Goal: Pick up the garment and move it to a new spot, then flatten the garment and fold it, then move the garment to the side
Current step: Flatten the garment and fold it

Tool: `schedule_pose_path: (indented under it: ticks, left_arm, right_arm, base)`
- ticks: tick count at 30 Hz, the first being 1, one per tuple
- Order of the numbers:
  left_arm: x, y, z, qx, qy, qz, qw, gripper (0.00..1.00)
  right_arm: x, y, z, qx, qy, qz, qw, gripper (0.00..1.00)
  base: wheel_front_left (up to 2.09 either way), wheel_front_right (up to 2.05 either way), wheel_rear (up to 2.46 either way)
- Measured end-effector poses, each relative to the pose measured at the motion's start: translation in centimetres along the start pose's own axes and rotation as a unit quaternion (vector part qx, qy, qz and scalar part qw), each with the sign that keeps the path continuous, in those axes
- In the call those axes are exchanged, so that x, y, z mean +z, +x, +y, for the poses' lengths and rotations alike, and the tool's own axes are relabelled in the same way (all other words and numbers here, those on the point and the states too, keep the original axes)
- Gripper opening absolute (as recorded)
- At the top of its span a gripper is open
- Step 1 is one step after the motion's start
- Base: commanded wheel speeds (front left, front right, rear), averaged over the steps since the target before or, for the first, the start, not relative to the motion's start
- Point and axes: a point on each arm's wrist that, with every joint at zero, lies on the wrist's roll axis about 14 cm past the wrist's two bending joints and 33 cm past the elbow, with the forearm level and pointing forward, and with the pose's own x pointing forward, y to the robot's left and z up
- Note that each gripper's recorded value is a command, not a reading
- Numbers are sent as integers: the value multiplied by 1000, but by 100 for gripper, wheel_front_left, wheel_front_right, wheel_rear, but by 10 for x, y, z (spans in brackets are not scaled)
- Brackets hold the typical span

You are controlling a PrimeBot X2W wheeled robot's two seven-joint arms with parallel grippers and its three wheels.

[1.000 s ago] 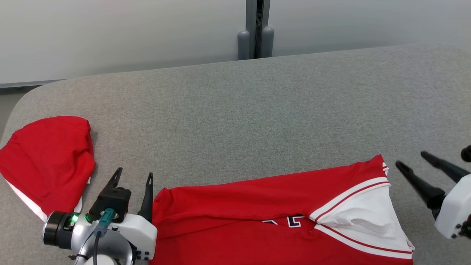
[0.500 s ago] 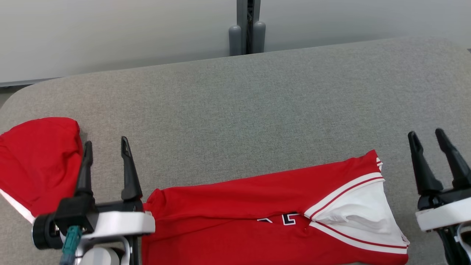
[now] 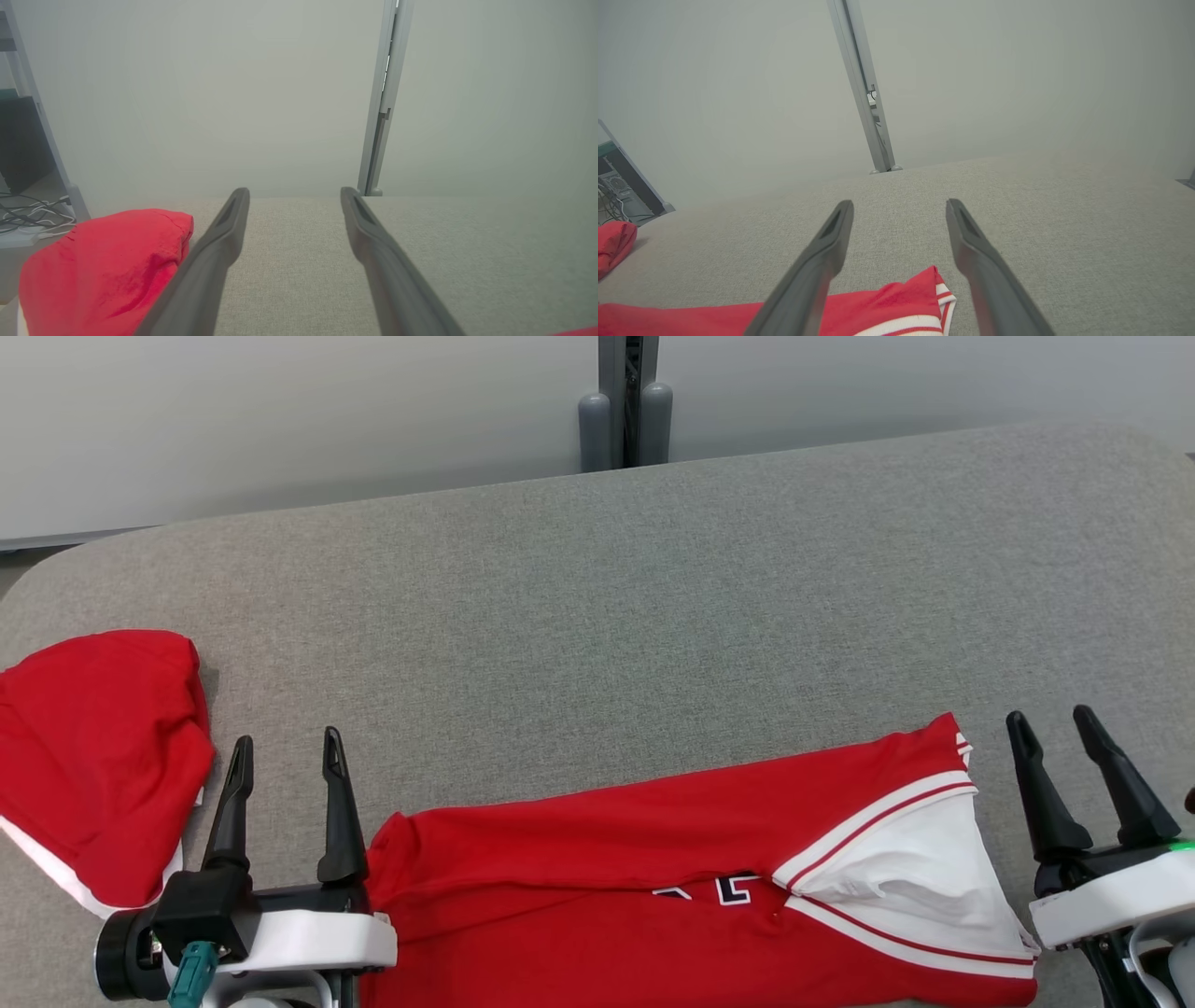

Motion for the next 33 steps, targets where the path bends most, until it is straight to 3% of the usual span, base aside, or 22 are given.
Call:
schedule_pose_path:
  ticks: [5, 15, 24, 33]
  left_arm:
    - [-1, -1, 0, 0, -3, 2, 1000, 100]
    - [-12, 5, -6, -9, -7, 15, 1000, 100]
    - [-21, 10, -7, -13, -4, 26, 1000, 100]
    - [-24, 14, -4, -9, 0, 28, 1000, 100]
  right_arm:
    - [-31, -10, 2, 5, 27, 65, 998, 100]
    - [-83, -32, -23, -33, 73, 203, 976, 100]
    - [-119, -39, -29, -59, 123, 278, 951, 100]
    - [-134, -34, -22, -48, 140, 308, 940, 100]
  base:
    - [0, 0, 0]
    - [0, 0, 0]
    - [0, 0, 0]
    - [0, 0, 0]
